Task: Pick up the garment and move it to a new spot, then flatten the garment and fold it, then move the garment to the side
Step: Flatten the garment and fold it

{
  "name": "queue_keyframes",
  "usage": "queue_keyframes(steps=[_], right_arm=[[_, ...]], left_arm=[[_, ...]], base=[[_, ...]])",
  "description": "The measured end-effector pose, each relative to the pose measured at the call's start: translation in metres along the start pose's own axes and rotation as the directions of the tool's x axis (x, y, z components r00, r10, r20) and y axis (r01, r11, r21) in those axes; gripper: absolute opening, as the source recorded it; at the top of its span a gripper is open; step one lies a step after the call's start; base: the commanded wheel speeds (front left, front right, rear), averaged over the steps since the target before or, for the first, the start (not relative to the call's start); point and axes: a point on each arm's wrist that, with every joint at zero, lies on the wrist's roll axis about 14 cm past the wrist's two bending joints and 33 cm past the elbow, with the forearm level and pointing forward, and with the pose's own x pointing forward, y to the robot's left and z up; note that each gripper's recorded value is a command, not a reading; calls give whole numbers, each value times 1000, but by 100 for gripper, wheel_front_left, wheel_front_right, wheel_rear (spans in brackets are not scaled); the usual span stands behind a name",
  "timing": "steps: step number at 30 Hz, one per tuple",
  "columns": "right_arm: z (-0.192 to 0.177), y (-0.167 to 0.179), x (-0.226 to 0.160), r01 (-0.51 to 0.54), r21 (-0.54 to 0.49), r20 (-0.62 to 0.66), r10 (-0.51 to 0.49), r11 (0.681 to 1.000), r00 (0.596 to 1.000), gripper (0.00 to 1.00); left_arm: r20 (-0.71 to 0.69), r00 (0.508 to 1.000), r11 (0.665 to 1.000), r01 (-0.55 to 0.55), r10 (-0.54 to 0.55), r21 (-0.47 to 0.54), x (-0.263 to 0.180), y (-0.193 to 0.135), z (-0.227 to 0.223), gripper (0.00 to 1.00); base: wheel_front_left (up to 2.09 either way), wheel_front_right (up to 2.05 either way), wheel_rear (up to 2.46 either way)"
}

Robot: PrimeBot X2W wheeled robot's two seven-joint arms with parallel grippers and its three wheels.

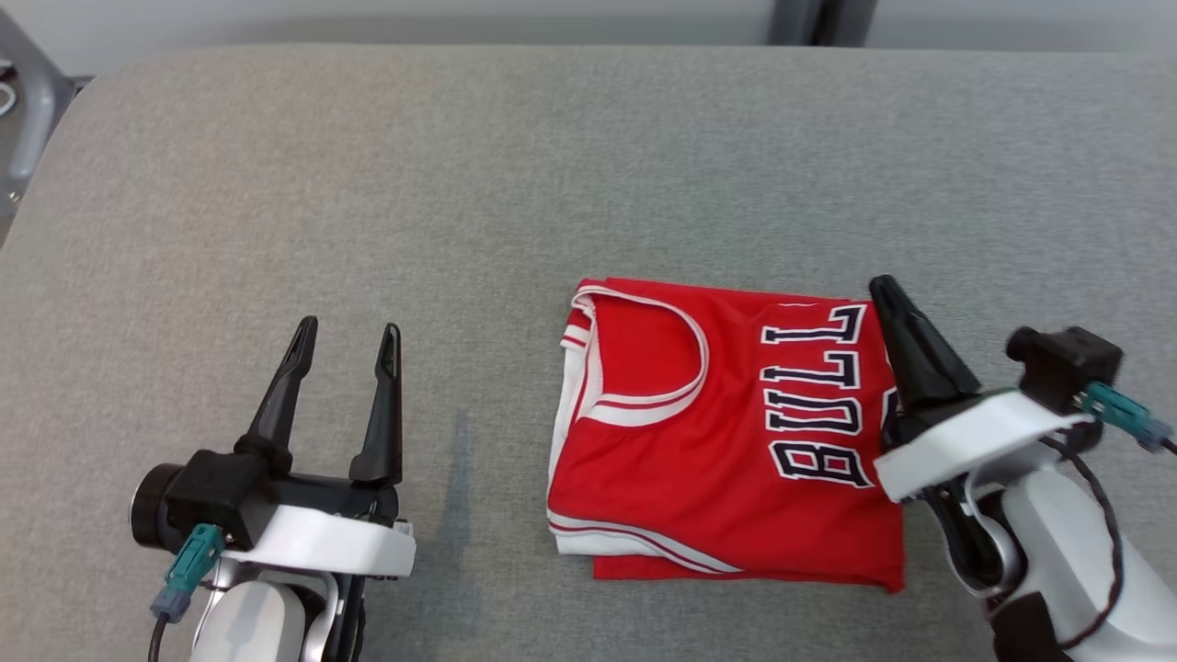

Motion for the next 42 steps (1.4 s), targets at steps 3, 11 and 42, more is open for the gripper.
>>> queue_keyframes(steps=[3,11,42], right_arm=[[23,-13,-19,40,-33,64,-38,999,997,100],[72,-52,-83,208,-128,190,-182,970,965,100],[111,-28,-203,361,-221,246,-307,906,919,100]], left_arm=[[5,1000,1000,15,-15,0,-1,-5,2,100],[11,998,998,62,-62,9,-6,-16,10,100],[-8,998,998,57,-57,41,-62,-12,32,100]], base=[[0,0,0],[0,0,0],[0,0,0]])
